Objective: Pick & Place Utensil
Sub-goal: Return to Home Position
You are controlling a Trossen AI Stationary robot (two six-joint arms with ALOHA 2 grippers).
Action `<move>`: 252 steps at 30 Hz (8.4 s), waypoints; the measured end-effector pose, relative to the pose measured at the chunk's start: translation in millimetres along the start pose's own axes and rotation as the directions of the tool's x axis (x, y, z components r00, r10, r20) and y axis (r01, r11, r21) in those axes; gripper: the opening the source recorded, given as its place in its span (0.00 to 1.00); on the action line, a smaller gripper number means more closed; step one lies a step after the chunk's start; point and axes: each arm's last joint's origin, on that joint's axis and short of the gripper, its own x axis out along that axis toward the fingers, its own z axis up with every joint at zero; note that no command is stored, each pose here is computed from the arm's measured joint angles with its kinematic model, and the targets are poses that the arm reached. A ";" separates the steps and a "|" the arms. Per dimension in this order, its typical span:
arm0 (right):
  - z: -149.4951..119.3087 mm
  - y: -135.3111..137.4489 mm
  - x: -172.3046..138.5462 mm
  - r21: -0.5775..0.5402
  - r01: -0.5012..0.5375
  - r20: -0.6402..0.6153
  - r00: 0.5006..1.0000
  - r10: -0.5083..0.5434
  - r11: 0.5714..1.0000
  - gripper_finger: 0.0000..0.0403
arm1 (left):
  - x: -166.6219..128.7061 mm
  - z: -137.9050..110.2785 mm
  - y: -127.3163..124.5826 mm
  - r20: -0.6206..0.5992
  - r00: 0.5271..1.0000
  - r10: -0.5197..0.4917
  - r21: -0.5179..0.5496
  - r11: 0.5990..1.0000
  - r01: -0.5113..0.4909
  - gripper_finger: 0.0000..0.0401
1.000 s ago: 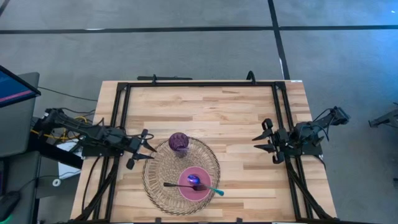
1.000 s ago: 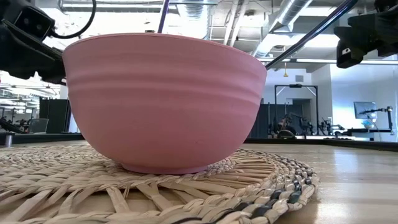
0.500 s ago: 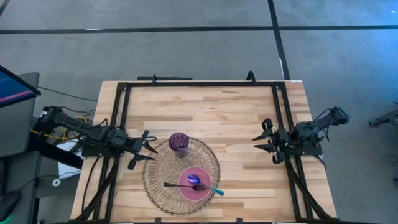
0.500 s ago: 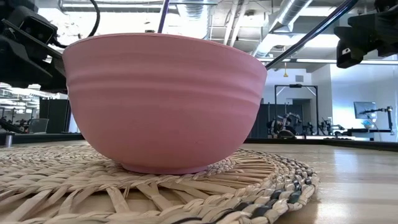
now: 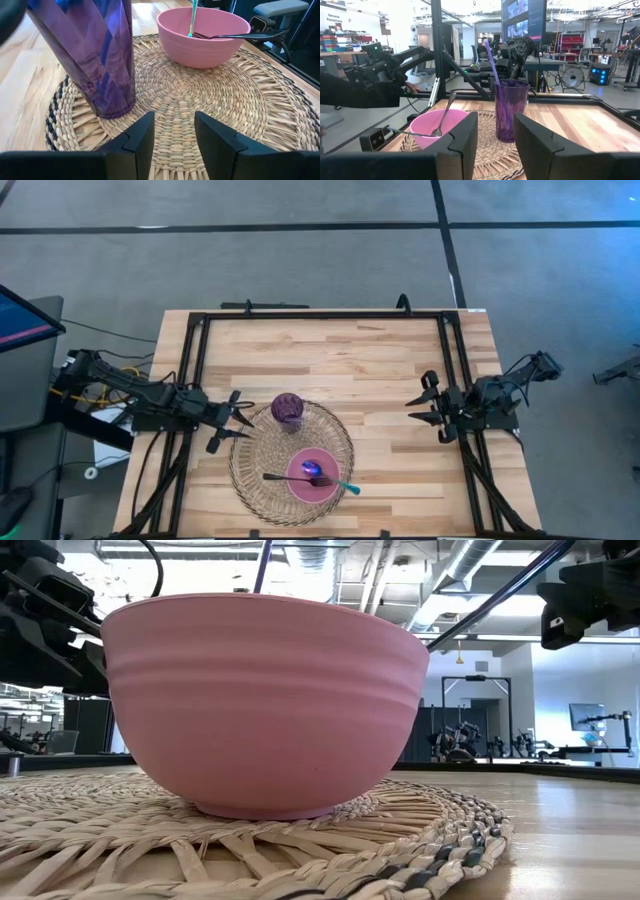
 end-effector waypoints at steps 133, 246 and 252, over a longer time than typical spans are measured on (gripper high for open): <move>-0.1 0.0 0.0 0.000 -0.001 0.000 1.000 0.001 1.000 0.29 | -20.5 17.5 9.7 0.253 0.964 0.079 0.006 0.997 -0.083 0.35; -0.1 0.0 0.0 0.000 0.000 0.000 1.000 0.000 1.000 0.29 | -21.6 22.0 7.7 0.300 0.952 0.057 0.012 0.998 -0.064 0.35; -0.1 0.0 0.0 0.000 0.000 0.000 1.000 0.000 1.000 0.29 | -21.6 22.0 7.7 0.300 0.952 0.057 0.012 0.998 -0.064 0.35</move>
